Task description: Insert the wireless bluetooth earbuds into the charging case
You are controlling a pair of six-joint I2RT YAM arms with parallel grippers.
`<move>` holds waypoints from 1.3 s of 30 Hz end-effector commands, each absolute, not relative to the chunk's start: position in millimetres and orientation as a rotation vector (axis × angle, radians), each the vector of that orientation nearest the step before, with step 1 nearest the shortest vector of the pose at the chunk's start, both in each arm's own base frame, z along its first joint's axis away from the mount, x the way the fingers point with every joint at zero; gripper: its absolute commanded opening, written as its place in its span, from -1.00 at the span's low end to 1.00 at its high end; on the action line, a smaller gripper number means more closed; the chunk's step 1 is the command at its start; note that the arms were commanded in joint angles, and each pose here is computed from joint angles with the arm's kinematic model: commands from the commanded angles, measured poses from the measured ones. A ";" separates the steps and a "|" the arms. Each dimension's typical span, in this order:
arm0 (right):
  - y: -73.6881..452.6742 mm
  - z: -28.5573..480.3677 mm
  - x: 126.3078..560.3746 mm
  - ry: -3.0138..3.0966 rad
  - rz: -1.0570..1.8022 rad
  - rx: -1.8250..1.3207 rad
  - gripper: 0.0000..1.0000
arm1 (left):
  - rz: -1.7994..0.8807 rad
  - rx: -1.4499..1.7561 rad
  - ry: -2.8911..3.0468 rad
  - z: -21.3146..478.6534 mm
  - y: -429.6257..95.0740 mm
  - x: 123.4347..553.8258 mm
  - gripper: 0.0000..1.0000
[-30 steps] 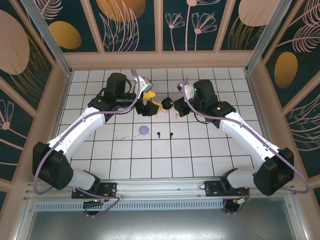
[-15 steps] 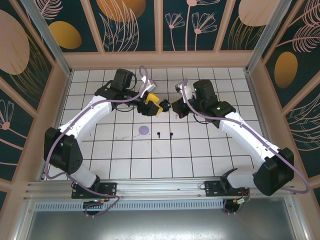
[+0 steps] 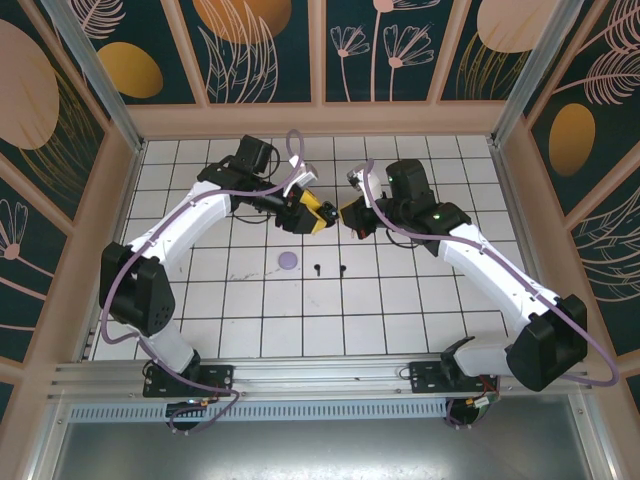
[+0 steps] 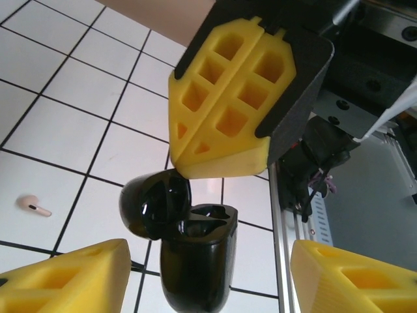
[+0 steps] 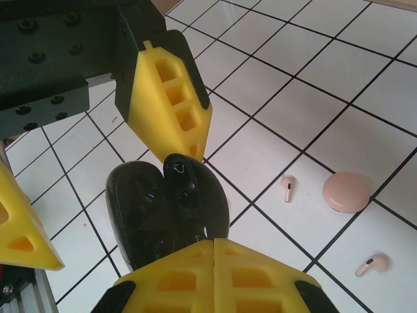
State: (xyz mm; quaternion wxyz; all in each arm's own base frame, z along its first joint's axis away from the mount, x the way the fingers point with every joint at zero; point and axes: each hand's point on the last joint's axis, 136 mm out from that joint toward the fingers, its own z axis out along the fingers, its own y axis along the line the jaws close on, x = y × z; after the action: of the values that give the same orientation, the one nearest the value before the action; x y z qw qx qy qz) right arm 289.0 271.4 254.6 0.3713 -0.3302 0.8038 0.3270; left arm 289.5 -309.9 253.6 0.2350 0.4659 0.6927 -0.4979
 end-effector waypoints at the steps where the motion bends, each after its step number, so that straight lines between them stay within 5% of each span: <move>1: 275.3 266.6 287.8 2.019 0.865 -0.878 -1.00 | -1.416 1.312 1.845 263.3 -311.0 286.3 0.30; 14: 278.9 268.3 288.7 2.011 0.891 -0.867 -1.00 | -1.474 1.317 1.853 256.4 -314.5 287.7 -0.03; 27: 277.9 281.4 299.3 1.991 0.866 -0.812 -0.98 | -1.494 1.311 1.836 255.6 -316.6 289.1 -0.91; 32: 265.6 300.2 304.0 1.974 0.811 -0.713 -0.16 | -1.433 1.248 1.832 253.1 -316.2 298.1 -1.00; 39: 243.8 315.5 281.8 1.976 0.880 -0.519 0.11 | -1.289 0.969 1.673 298.4 -280.2 324.3 -1.00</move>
State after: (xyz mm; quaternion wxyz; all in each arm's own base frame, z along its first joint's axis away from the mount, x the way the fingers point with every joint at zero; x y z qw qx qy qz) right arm 287.1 254.2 301.4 0.4258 -0.2577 0.7988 0.3381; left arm 304.0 -292.0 244.3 0.2900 0.4041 0.6972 -0.5162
